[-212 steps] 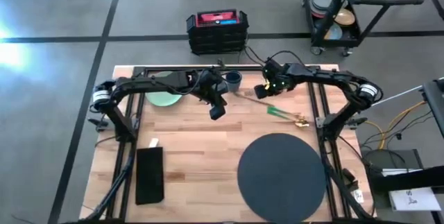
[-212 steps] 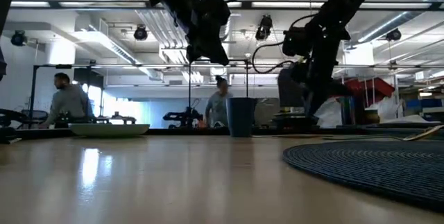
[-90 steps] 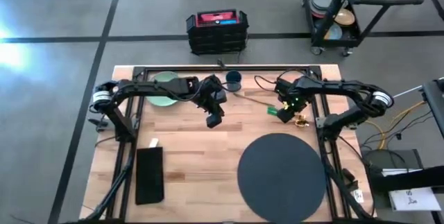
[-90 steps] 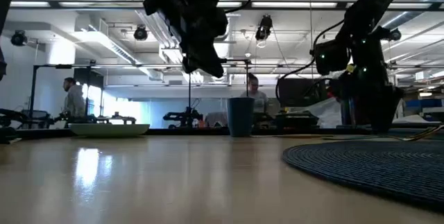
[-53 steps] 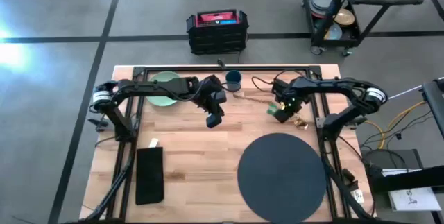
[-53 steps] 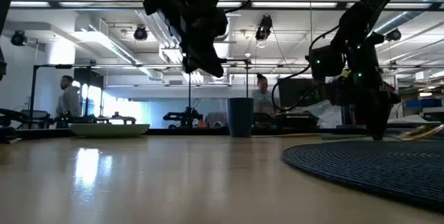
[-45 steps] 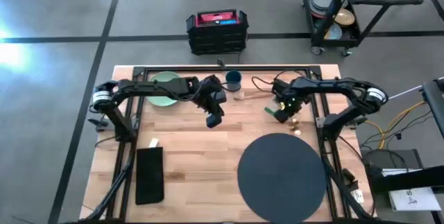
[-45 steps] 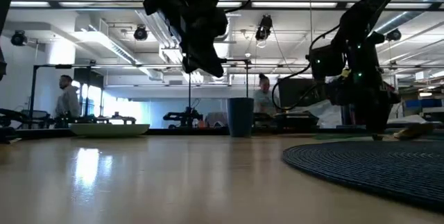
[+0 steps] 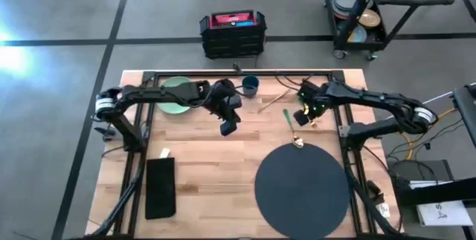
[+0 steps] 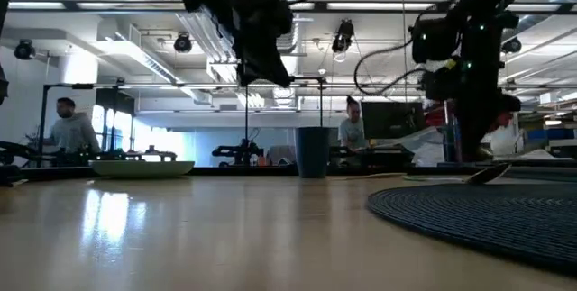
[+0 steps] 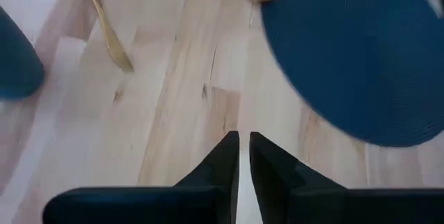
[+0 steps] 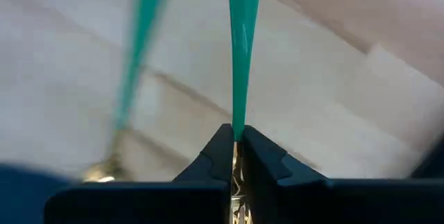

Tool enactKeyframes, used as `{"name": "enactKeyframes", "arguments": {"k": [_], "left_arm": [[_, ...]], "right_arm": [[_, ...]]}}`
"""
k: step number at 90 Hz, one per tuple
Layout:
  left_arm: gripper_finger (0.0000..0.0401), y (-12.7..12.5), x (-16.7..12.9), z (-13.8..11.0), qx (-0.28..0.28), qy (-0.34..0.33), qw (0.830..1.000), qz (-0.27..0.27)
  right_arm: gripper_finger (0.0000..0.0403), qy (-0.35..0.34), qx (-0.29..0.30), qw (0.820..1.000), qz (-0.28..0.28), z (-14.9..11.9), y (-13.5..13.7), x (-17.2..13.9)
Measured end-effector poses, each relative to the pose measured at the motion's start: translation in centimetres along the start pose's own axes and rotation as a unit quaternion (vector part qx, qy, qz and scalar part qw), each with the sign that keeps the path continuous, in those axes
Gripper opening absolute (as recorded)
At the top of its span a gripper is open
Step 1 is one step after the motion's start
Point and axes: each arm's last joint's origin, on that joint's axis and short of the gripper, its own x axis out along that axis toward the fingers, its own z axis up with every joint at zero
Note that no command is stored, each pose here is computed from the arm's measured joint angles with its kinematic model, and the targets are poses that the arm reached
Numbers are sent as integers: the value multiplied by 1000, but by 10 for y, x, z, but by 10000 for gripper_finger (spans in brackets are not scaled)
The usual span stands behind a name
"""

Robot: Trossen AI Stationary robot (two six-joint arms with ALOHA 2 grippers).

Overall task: Set table place
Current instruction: Adjust the gold knife

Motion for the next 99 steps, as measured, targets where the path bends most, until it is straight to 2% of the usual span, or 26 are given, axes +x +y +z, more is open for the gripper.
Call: {"name": "enactKeyframes", "arguments": {"k": [13, 25, 37, 48, 73, 91, 99], "left_arm": [[21, -9, -31, 13, 19, -73, 997, -6], [22, -20, -68, 25, 43, -164, 985, -13], [22, -29, -102, 32, 63, -240, 969, -9], [22, -34, -124, 32, 76, -277, 958, 5], [22, -34, -127, 29, 73, -267, 961, 10], [22, -31, -114, 23, 56, -220, 974, 6], [21, -31, -111, 22, 50, -207, 977, -2]], "right_arm": [[1, -36, -21, 998, 47, 0, 32, -10], [1, -59, -50, 993, 93, 5, 73, -8], [0, -59, -107, 986, 115, 15, 120, -1], [0, -56, -181, 974, 128, 29, 166, 7], [0, -26, -305, 930, 202, 57, 252, 38], [0, 28, -366, 888, 278, 63, 285, 60], [0, 40, -382, 875, 295, 64, 294, 67]]}}
